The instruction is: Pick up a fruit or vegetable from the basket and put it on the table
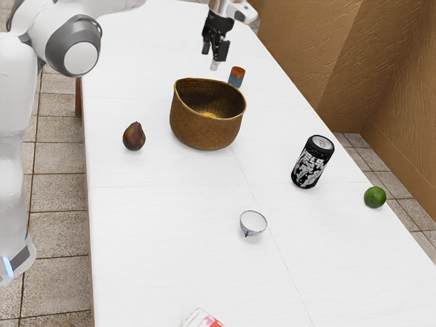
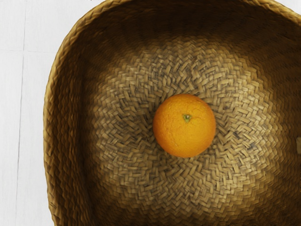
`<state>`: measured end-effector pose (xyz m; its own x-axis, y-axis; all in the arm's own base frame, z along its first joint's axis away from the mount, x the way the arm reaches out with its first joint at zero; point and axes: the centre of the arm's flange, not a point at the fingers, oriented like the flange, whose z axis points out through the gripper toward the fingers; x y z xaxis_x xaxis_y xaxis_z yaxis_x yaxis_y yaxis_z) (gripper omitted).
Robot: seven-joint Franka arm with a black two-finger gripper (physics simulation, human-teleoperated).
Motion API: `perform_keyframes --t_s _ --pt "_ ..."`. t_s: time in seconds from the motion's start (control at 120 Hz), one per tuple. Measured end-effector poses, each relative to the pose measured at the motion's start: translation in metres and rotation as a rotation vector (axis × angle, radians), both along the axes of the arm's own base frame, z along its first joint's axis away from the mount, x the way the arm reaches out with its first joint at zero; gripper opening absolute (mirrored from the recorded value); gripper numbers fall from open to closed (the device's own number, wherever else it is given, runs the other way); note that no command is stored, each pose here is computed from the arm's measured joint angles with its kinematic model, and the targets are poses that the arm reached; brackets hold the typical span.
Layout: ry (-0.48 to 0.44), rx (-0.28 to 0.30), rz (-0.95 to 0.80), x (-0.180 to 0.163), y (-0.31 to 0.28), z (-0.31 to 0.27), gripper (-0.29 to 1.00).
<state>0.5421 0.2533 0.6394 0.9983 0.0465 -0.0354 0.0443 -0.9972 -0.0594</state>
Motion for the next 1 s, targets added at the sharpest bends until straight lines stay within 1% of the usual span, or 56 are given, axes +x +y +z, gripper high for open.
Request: perform_keyframes --t_s 0.233,0.433,0.475,0.517,0.575,0.658,0.742,0.858,1.0 --pt "0.009 -0.013 -0.136 -0.003 0.001 0.004 0.7" --pt "-0.098 0.014 -0.211 -0.035 -0.005 0.073 0.7" --pt "-0.127 0.006 -0.227 -0.042 -0.009 0.087 0.7" --pt "-0.139 -0.008 -0.24 -0.042 -0.014 0.091 0.7" --pt "-0.111 -0.027 -0.259 -0.024 -0.023 0.072 0.7" --pt "-0.037 -0.048 -0.265 0.015 -0.032 0.022 0.7" --pt "0.02 -0.065 -0.246 0.04 -0.029 -0.021 0.7" --pt "0.08 -0.086 -0.224 0.06 -0.024 -0.069 0.7" --pt "0.083 -0.082 -0.213 0.067 -0.021 -0.082 0.7"
